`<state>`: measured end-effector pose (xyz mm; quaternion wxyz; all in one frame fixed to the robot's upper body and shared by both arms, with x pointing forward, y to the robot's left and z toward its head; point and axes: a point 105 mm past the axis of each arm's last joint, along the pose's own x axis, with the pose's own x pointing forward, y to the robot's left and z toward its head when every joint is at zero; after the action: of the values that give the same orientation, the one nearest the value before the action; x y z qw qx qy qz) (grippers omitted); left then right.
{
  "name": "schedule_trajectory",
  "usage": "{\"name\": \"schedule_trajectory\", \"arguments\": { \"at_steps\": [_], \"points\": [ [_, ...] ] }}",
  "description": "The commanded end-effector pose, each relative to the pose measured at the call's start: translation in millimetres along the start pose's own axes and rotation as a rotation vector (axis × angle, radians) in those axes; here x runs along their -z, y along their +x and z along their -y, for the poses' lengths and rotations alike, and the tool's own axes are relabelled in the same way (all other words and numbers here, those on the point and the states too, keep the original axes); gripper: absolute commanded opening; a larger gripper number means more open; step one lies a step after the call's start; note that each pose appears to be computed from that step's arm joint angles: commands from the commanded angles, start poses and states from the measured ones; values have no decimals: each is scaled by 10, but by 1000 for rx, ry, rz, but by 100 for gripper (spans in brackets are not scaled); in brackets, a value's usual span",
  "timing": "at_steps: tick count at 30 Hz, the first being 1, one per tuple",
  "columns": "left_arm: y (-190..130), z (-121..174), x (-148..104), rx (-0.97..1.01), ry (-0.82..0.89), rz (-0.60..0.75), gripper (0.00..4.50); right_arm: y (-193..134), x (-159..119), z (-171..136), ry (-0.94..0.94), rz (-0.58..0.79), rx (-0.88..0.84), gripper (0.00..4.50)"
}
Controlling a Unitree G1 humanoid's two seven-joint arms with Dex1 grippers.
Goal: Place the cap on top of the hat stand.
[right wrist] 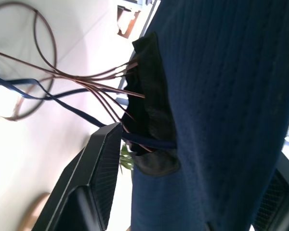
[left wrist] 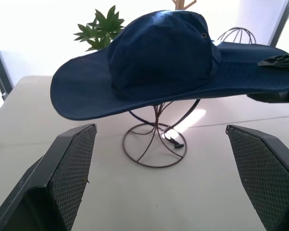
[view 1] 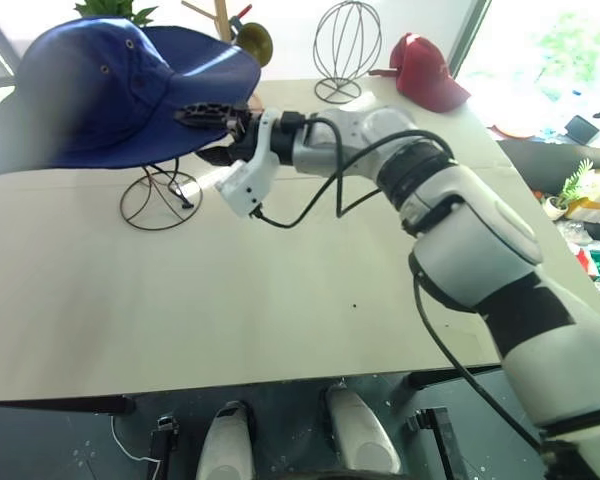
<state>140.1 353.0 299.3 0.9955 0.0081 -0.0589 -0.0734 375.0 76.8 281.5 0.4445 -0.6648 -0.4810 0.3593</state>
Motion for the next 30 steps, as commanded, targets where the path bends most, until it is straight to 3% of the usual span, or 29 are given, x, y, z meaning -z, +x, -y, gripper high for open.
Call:
{"name": "schedule_trajectory", "arguments": {
  "at_steps": [1, 2, 4, 6, 8, 12, 13, 15, 19, 26, 30],
  "points": [
    [52, 2, -72, 16, 33, 15, 450, -50, 21, 83, 53, -1, 29, 402],
    [75, -1, -77, 22, 35, 14, 450, -44, 11, 59, 59, -1, 25, 429],
    [104, -6, -85, 30, 36, 14, 450, -35, -4, 29, 67, 0, 20, 429],
    [158, -1, -90, 45, 38, 15, 450, -18, -9, 17, 81, -8, 29, 380],
    [198, 10, -86, 60, 40, 12, 450, -7, -2, 26, 92, -21, 44, 286],
    [219, 15, -79, 68, 41, 12, 450, -10, -1, 1, 116, -28, 42, 286],
    [220, 15, -77, 69, 41, 12, 450, -11, -2, -8, 125, -29, 40, 266],
    [220, 17, -73, 72, 42, 11, 450, -9, -5, -17, 140, -31, 43, 207],
    [216, 18, -78, 76, 45, 10, 450, 14, -31, -17, 153, -29, 56, 9],
    [214, 22, -80, 78, 46, 8, 450, 42, -49, -27, 158, -32, 56, 9],
    [217, 22, -69, 80, 41, 10, 450, 5, -19, -34, 179, -36, 34, 159]
  ]
}}
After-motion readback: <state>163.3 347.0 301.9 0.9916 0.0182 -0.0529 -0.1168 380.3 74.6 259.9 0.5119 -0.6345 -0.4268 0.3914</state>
